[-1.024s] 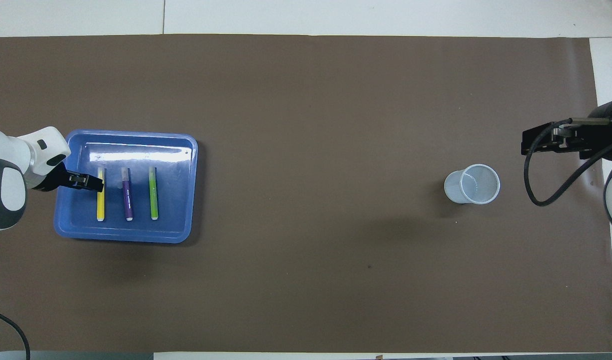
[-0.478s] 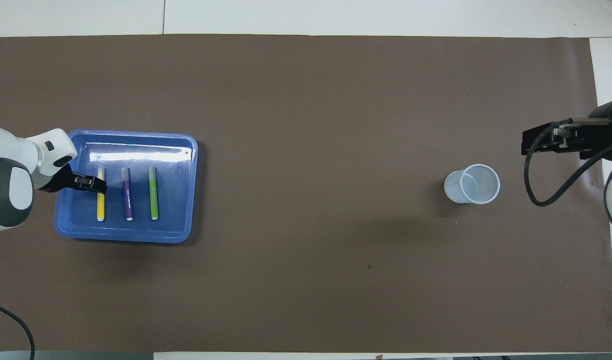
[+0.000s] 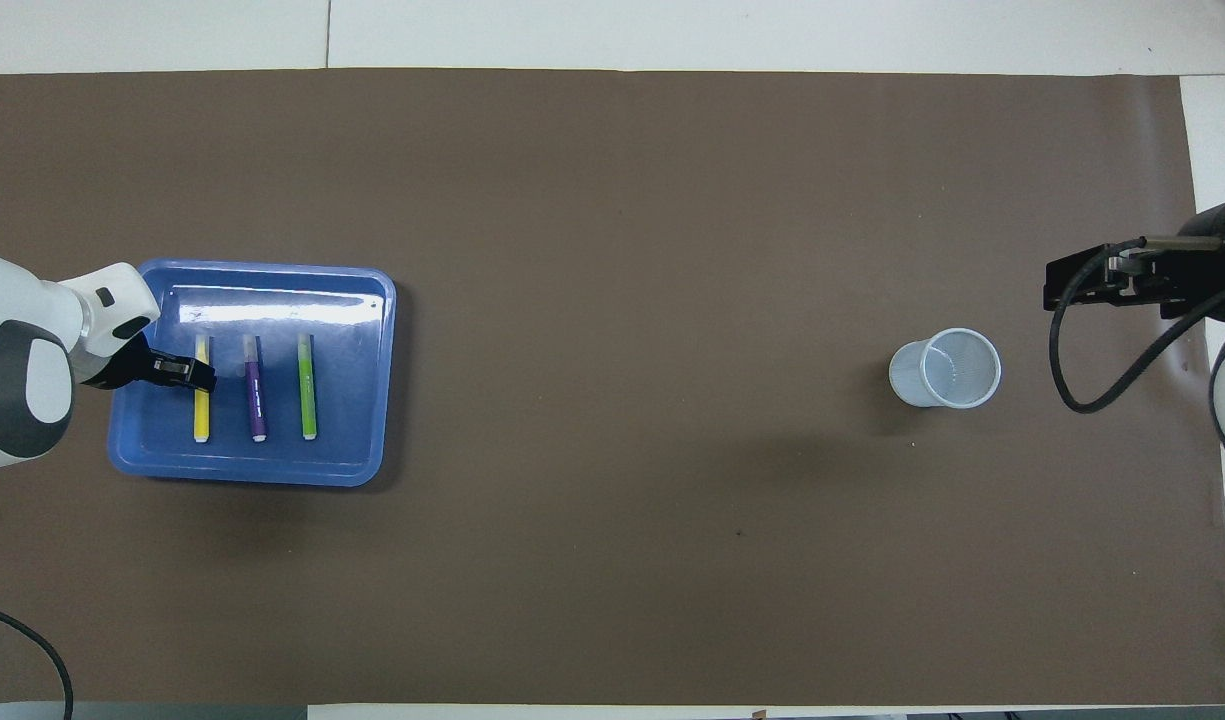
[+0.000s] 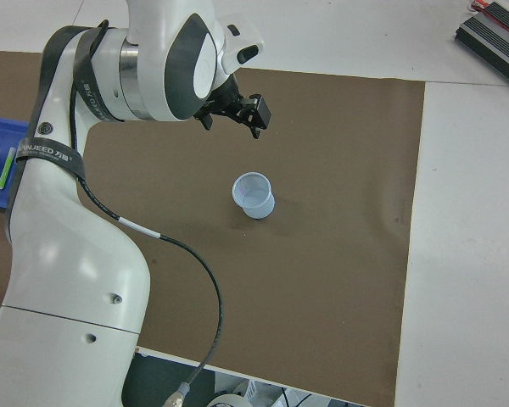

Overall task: Transfer and insert pens with both arms
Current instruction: 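Reach the left gripper down to the yellow pen in the tray, then lift the yellow pen with the left gripper while the right gripper approaches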

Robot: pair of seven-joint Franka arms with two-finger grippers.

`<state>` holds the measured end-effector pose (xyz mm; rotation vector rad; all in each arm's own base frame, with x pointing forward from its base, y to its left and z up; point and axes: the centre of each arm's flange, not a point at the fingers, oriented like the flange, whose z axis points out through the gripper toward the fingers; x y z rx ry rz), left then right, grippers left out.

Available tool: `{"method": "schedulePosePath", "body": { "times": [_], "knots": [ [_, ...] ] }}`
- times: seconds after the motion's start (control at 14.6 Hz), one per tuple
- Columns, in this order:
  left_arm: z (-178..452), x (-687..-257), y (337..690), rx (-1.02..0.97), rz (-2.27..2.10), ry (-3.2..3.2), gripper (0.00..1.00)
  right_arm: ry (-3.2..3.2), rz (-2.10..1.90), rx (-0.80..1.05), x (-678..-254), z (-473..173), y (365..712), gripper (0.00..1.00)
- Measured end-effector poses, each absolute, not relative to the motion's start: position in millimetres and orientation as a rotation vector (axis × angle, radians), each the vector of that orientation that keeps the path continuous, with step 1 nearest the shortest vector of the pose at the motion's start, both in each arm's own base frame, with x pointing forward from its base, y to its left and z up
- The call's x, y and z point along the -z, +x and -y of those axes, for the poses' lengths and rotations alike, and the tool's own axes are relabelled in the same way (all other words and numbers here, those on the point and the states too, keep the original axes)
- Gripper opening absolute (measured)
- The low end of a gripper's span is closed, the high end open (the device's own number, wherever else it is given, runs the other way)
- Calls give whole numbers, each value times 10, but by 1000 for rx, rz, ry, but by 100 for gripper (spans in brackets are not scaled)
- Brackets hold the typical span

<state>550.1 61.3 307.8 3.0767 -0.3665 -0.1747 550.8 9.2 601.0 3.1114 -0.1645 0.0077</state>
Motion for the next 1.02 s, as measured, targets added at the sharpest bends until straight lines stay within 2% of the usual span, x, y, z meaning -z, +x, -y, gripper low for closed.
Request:
{"method": "schedulePosePath", "body": {
  "times": [0.07, 0.27, 0.34, 0.61, 0.82, 1.02],
  "knots": [
    [-612, -3078, 5501, 174, 367, 3077, 58, 3111, 164, -7, -6010, -92, 5508, 100],
    [-582, -3066, 5504, 172, 375, 3076, 55, 3111, 164, -7, -6009, -92, 5507, 100],
    [-564, -3056, 5506, 173, 380, 3076, 51, 3111, 164, -7, -6009, -92, 5507, 100],
    [-532, -3038, 5513, 169, 389, 3076, 49, 3111, 164, -7, -6009, -92, 5507, 100],
    [-532, -3037, 5514, 167, 389, 3076, 17, 3111, 164, -7, -6009, -92, 5507, 100],
    [-532, -3038, 5515, 167, 389, 3076, 17, 3111, 164, -7, -6009, -92, 5507, 100]
  ]
}}
